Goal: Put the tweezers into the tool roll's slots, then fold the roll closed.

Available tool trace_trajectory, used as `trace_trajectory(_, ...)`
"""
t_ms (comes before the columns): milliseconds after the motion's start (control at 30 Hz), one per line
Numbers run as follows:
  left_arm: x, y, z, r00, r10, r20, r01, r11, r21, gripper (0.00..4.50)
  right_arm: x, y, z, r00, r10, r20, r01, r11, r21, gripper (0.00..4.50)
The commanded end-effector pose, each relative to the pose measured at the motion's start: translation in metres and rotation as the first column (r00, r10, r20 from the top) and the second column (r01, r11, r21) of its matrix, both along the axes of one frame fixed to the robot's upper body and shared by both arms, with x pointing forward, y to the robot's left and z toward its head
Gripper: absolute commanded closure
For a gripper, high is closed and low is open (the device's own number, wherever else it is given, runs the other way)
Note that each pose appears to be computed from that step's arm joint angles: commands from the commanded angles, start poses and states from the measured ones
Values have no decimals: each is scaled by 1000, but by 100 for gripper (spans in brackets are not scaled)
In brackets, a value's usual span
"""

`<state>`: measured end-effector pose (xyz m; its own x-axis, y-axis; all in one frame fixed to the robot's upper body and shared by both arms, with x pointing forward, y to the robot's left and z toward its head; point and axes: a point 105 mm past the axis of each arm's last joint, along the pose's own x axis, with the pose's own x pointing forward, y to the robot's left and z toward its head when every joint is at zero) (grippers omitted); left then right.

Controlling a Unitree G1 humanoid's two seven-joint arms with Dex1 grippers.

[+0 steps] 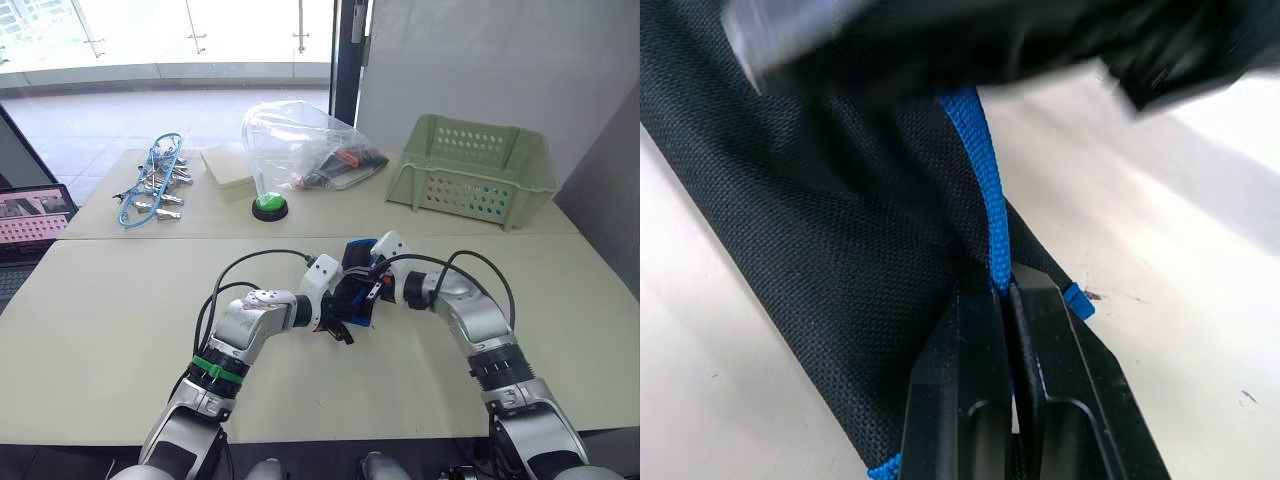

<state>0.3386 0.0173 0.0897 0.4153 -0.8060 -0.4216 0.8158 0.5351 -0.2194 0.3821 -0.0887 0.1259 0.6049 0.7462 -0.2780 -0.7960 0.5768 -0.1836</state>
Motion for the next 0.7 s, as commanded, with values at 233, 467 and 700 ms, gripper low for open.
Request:
trace_trajectory(233, -27, -1, -25, 991, -111, -70, 114, 992, 45, 448, 10, -29, -28, 994, -100, -38, 94, 986, -137, 450)
trace_trajectory(467, -17, 13, 27, 987, -147, 60, 150, 987, -52, 258, 8, -30, -52, 989, -106, -101, 85, 977, -195, 450)
trace_trajectory(700, -11, 31, 66, 967, -154, 204, 183, 975, -128, 93, 12, -32, -49, 992, -110, -67, 96, 977, -189, 450)
